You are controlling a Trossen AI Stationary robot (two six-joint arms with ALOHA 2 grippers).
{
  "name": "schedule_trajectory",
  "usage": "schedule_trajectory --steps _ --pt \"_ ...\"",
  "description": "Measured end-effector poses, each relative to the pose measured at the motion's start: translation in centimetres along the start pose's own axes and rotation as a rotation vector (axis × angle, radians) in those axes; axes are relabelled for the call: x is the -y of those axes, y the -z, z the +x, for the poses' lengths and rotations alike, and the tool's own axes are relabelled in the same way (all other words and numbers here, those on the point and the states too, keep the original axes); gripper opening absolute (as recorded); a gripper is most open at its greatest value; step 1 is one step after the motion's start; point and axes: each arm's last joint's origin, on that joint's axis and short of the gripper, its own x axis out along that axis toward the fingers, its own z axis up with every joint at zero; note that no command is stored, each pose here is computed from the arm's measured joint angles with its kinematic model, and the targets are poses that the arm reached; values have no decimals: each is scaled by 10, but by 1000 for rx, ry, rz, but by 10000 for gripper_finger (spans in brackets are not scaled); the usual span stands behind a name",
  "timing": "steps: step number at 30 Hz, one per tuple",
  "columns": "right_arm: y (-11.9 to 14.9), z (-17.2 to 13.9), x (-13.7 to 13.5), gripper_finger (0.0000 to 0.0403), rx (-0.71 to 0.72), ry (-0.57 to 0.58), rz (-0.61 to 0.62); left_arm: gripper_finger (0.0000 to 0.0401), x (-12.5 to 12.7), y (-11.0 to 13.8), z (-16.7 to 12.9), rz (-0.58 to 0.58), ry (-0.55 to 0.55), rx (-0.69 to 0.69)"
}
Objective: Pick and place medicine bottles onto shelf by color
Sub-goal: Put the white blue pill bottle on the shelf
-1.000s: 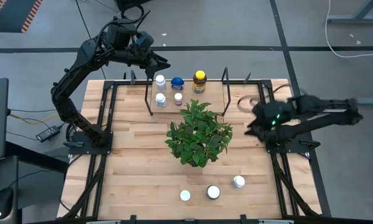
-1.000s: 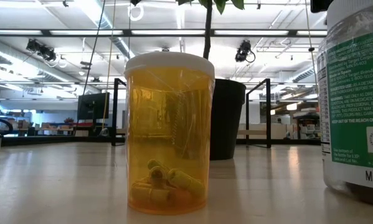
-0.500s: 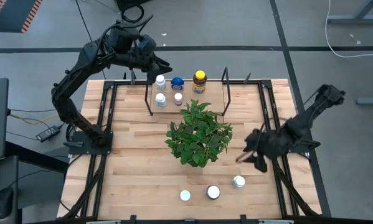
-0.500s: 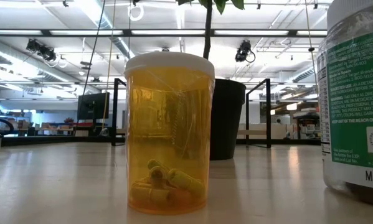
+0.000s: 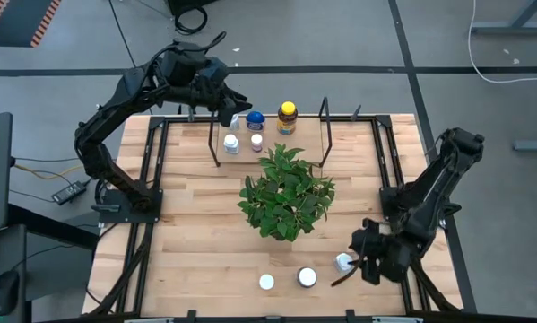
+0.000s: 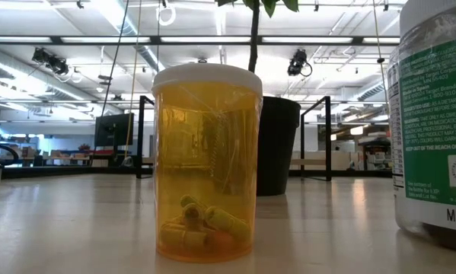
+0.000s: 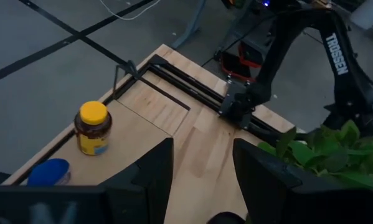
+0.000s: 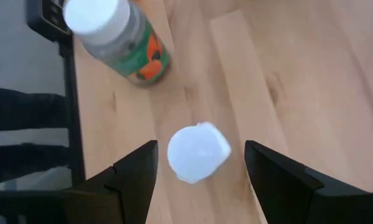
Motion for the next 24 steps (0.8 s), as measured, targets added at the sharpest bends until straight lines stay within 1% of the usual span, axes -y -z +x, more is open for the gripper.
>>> schedule_trajectory --steps 4,11,20,24 --pt "7 17 -8 246 -15 31 0 172 8 3 1 -9 21 -10" --pt "12 31 -11 248 -26 70 -15 172 18 10 3 7 21 -51" --pt "12 34 -12 297 0 84 -28 172 27 20 3 23 22 -120" --pt "12 34 -12 307 -1 84 -51 172 28 21 3 27 14 -125"
